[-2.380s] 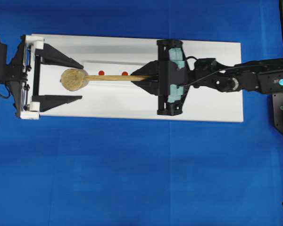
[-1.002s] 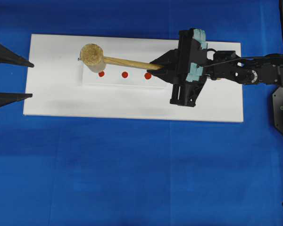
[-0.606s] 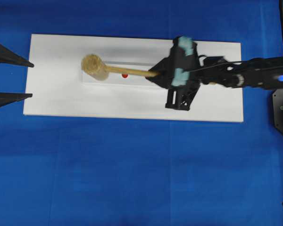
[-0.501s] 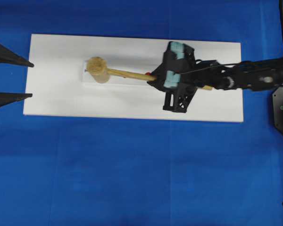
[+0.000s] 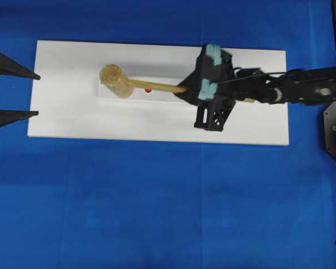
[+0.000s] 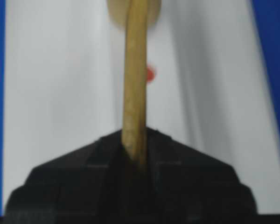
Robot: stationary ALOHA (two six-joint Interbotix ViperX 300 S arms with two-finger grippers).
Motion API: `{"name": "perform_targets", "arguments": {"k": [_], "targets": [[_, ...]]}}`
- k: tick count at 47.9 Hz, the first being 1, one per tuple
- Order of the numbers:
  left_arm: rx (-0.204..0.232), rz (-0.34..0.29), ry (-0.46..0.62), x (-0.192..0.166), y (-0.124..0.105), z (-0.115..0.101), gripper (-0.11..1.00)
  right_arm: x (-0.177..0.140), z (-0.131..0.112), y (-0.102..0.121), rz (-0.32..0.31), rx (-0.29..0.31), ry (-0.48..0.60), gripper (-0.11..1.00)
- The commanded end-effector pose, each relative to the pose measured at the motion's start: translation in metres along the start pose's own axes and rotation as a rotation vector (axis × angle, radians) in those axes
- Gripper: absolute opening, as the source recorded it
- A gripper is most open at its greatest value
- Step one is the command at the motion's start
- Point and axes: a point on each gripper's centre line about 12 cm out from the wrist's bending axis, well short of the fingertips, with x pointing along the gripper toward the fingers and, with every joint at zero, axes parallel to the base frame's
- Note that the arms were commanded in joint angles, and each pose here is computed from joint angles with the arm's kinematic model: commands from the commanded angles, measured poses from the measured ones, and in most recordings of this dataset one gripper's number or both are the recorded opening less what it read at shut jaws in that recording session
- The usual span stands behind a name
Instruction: Hit the mark with a hammer.
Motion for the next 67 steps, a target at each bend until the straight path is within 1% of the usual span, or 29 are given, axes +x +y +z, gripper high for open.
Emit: {"name": "perform_targets", "arguments": {"k": [1, 3, 7, 15, 23, 32, 38, 41, 42, 46, 50, 52, 57, 63, 67], "targets": [[0.003, 0.003, -0.015, 0.000, 0.001, 0.005, 0.79, -0.025, 0.034, -0.003, -0.011, 0.007, -0.129, 0.02], [0.002, 0.001, -0.014, 0.000, 0.000, 0.004, 0.79, -0.034, 0.039, -0.004, -0.010, 0.006, -0.154, 0.02], [0.003, 0.002, -0.017, 0.000, 0.000, 0.005, 0.79, -0.051, 0.041, -0.006, -0.006, 0.006, -0.184, 0.02], [0.003, 0.003, -0.017, 0.000, 0.001, 0.005, 0.79, -0.068, 0.026, -0.009, -0.005, 0.015, -0.183, 0.02], [0.001, 0.003, -0.018, 0.000, 0.001, 0.005, 0.79, -0.077, 0.019, -0.011, -0.001, 0.025, -0.185, 0.02], [0.003, 0.002, -0.017, 0.000, 0.000, 0.005, 0.79, -0.076, 0.016, -0.012, -0.011, 0.025, -0.179, 0.02], [0.001, 0.004, -0.020, 0.000, 0.001, 0.005, 0.79, -0.064, 0.002, -0.012, -0.014, 0.026, -0.123, 0.02], [0.001, 0.003, -0.017, 0.000, 0.001, 0.005, 0.79, -0.052, -0.015, -0.012, -0.022, 0.028, -0.057, 0.02], [0.001, 0.003, -0.020, 0.000, 0.001, 0.005, 0.79, -0.044, -0.025, -0.012, -0.025, 0.034, -0.017, 0.02], [0.000, 0.004, -0.021, 0.000, 0.001, 0.006, 0.79, -0.029, -0.046, -0.008, -0.013, 0.056, 0.083, 0.02], [0.003, 0.004, -0.026, 0.000, 0.001, 0.006, 0.79, -0.023, -0.055, -0.007, -0.005, 0.064, 0.124, 0.02], [0.001, 0.004, -0.029, 0.000, 0.001, 0.007, 0.79, -0.023, -0.055, -0.007, -0.007, 0.063, 0.122, 0.02], [0.000, 0.004, -0.027, 0.000, 0.001, 0.006, 0.79, -0.028, -0.047, -0.011, -0.034, 0.062, 0.075, 0.02], [0.001, 0.004, -0.027, 0.000, 0.001, 0.006, 0.79, -0.040, -0.032, -0.016, -0.058, 0.062, -0.001, 0.02], [0.001, 0.005, -0.029, 0.000, 0.001, 0.007, 0.79, -0.055, -0.021, -0.019, -0.069, 0.067, -0.069, 0.02]]}}
